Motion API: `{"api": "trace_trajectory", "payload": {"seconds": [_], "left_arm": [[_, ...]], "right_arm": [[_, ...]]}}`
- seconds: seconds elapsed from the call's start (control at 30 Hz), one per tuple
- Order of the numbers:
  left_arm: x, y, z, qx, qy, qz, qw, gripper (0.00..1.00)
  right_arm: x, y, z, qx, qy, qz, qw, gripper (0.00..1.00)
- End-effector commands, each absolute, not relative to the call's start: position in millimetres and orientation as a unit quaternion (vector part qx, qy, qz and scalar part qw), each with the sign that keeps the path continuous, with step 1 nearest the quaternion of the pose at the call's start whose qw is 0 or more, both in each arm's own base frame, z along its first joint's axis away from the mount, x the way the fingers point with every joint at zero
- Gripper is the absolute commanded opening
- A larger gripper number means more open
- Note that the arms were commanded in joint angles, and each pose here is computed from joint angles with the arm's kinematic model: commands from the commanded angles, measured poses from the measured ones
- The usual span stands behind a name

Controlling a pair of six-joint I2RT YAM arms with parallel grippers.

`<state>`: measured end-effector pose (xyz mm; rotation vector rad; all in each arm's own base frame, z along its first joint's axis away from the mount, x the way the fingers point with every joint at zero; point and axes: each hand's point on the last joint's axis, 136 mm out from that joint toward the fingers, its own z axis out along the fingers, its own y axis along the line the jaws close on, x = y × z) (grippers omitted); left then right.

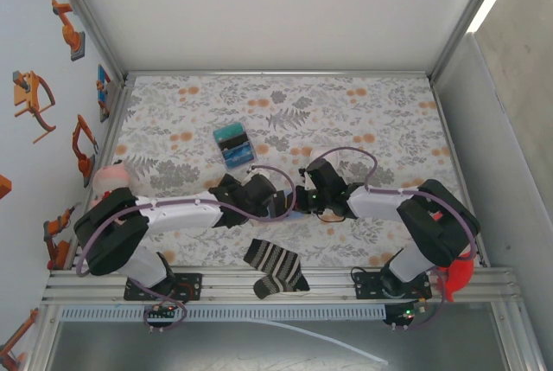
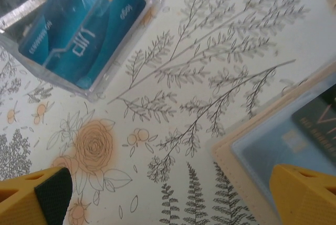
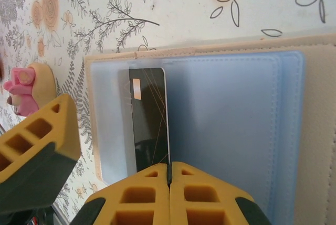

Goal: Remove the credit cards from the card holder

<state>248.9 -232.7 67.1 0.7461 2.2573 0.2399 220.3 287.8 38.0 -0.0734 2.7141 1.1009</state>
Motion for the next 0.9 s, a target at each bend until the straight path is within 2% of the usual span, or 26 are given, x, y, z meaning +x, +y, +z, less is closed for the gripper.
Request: {"api": "trace_trajectory", "payload": {"seconds": [0.0,0.5,0.7,0.87], "left_arm": [[250.6,-249.7,86.6,0.297,0.871,0.060,0.387,0.97],[246.9,-258.3,41.4,0.313,0.884,0.067,0.340,0.97],[243.4,-255.5,34.0,0.313,0.888,0.068,0.330,0.97],[241.1,-253.5,28.5,0.310,0.891,0.066,0.325,0.97]], "right_arm": [[226.5,289.7,48.6,-0.030,0.919,0.375,0.117,0.00],[224.5,294.5,55.1,-0.021,0.909,0.400,0.114,0.00],[223.7,305.7,62.5,-0.022,0.888,0.445,0.114,0.14],[223.5,316.4,62.1,-0.020,0.869,0.482,0.108,0.17]]}}
